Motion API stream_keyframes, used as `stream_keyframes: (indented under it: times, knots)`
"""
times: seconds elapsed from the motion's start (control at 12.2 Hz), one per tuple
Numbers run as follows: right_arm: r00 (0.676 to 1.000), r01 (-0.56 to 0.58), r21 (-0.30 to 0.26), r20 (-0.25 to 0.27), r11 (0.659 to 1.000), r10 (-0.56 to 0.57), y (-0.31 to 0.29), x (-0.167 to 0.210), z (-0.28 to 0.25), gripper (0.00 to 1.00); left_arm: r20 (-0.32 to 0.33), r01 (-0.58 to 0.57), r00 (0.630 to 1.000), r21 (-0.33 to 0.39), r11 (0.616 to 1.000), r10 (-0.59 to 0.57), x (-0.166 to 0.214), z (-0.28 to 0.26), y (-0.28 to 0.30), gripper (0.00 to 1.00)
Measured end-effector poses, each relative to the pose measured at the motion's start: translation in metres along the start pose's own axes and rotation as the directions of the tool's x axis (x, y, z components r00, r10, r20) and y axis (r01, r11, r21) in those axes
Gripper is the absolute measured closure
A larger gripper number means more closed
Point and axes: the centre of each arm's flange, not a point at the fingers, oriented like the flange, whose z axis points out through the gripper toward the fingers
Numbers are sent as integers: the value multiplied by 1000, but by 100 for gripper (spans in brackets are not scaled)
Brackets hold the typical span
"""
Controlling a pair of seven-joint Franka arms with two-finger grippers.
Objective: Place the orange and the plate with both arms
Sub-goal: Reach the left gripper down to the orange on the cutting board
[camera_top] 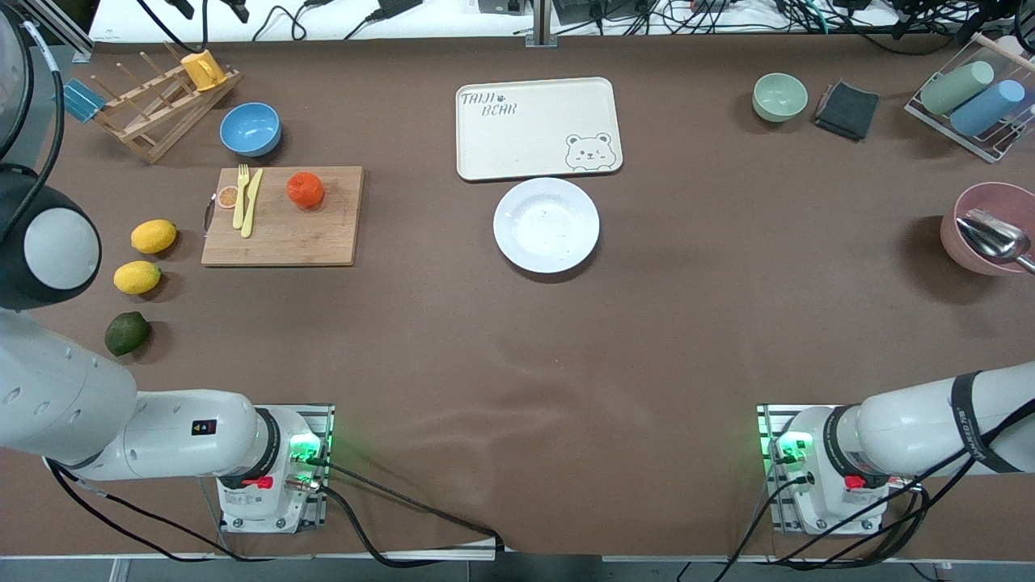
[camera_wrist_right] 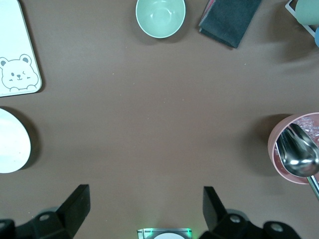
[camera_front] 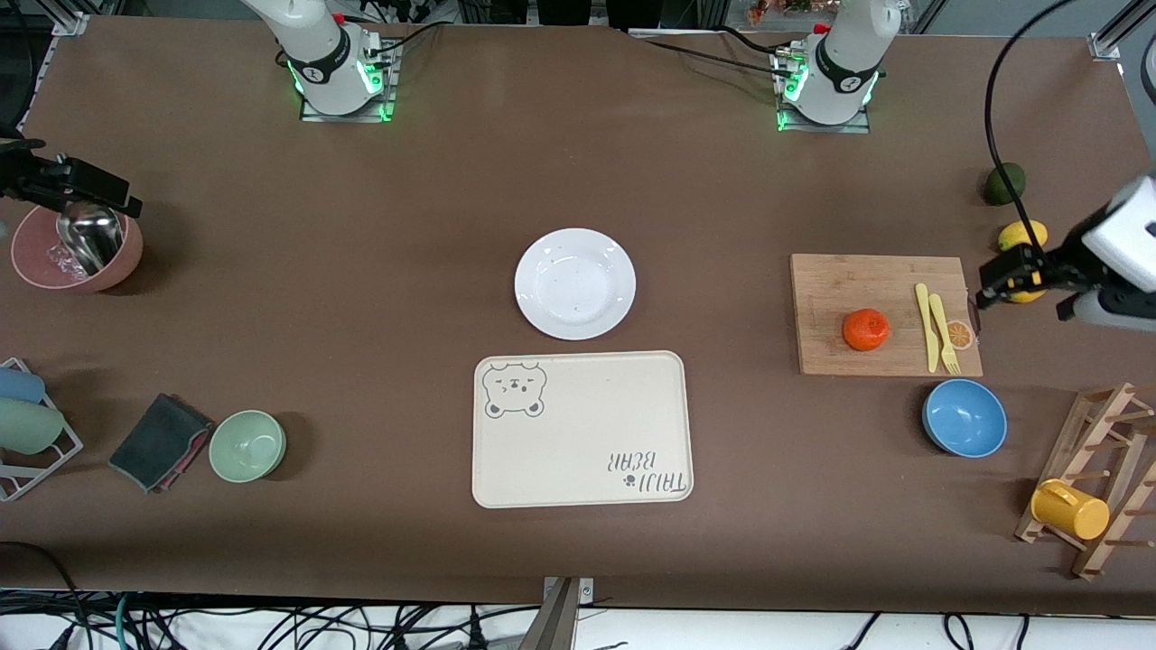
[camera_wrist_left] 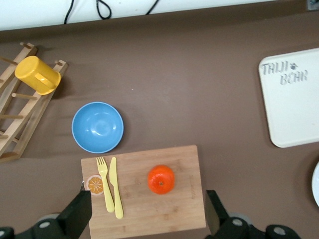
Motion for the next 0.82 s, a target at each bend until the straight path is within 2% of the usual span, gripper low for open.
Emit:
stream_keyframes:
  times: [0.24,0.49,0.73,0.82]
  knots:
    - [1000,0,0,0,1000,0,0,0,0,0,44,41,998,-3,999,-41,3,30,-28,0]
    - [1000,-1,0,1,1000,1,0,0,0,0,170,54,984,-25,998,-49,15,117,-39,0]
    - [1000,0,0,1,1000,0,0,0,1,0,290,11,957,-56,998,6,15,197,-8,0]
    - [1000,0,0,1,1000,0,0,0,1,0,306,3,952,-60,998,16,12,214,-1,0]
